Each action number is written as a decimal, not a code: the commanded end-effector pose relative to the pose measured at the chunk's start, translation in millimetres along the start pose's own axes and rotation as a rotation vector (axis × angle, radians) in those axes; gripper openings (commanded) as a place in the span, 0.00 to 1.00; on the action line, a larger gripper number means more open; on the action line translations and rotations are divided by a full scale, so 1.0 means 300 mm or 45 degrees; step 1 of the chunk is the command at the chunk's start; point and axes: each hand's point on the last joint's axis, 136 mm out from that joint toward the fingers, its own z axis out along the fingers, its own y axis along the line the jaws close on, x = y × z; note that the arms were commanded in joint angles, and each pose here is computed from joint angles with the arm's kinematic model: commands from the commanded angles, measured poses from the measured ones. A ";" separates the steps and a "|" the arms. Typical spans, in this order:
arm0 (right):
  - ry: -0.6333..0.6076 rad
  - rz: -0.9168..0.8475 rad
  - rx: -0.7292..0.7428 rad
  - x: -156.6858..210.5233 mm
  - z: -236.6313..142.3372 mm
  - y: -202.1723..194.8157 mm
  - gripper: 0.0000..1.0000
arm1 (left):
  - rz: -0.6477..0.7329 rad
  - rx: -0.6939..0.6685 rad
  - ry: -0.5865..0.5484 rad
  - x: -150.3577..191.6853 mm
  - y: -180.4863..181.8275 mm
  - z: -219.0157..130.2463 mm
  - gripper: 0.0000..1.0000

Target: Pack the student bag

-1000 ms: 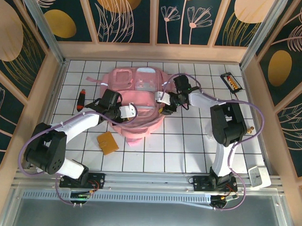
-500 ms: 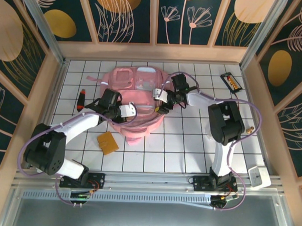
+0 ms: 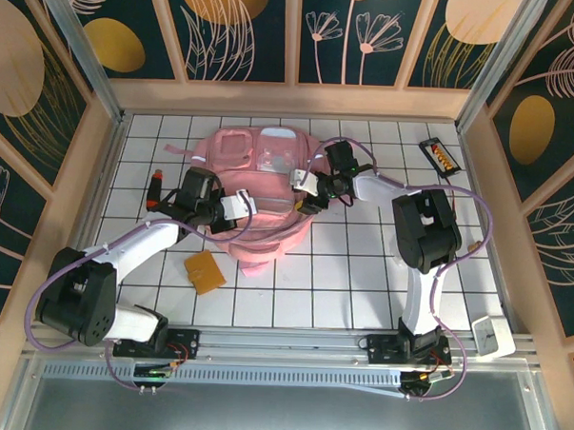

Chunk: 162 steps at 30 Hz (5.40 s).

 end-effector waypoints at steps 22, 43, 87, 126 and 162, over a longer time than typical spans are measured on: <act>0.050 0.205 -0.015 0.005 0.027 -0.004 0.75 | -0.098 0.089 -0.309 -0.099 0.005 -0.020 0.00; 0.029 0.078 -0.161 0.024 -0.030 0.130 0.37 | -0.131 0.122 -0.257 -0.052 -0.021 0.011 0.00; -0.364 0.249 -0.135 -0.197 -0.101 0.240 0.00 | -0.413 0.289 -0.420 -0.258 -0.089 0.107 0.00; -0.535 2.411 0.479 -0.096 -0.403 0.095 0.50 | -1.582 0.247 -0.331 -0.329 -0.108 0.063 0.52; -0.492 2.811 0.079 -0.154 -0.064 0.085 0.43 | -1.841 0.068 0.083 -0.215 -0.182 0.284 0.60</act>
